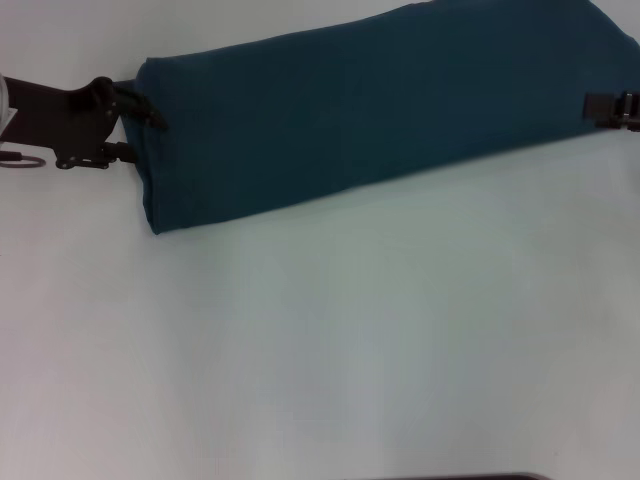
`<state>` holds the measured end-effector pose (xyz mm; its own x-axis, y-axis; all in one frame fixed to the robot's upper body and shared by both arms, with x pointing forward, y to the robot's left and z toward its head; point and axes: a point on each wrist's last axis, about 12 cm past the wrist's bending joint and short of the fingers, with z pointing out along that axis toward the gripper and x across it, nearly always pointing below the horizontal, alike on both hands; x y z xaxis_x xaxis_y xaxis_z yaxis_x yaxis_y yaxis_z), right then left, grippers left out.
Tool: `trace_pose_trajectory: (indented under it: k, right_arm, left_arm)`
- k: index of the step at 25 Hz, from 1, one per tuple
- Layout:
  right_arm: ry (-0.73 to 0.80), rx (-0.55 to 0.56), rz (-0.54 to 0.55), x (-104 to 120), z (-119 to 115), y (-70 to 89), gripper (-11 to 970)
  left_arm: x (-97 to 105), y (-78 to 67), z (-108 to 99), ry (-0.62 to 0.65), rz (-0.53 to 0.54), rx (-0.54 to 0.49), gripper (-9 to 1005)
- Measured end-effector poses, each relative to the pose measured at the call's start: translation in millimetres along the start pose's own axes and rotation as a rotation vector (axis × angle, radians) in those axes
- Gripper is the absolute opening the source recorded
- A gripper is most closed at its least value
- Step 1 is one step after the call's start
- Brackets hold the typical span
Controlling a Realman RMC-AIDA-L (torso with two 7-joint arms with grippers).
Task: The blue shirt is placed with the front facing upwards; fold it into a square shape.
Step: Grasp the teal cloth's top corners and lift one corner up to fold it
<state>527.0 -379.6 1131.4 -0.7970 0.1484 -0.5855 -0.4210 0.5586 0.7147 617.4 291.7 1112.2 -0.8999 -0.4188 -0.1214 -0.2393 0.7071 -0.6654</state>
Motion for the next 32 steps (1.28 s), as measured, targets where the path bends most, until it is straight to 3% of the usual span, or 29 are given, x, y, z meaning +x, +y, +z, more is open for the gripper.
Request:
trace_pose_trajectory:
  k: [11, 32]
  right_arm:
    - [-0.006, 0.007, -0.001, 0.6, -1.2, -1.1, 900]
    - [-0.009, 0.01, 0.002, 0.9, -2.2, -1.7, 901]
  left_arm:
    - [0.8, 13.7, 6.3, -0.057, 0.023, -0.044, 582]
    - [6.8, 13.4, 18.8, -0.055, 0.027, -0.075, 583]
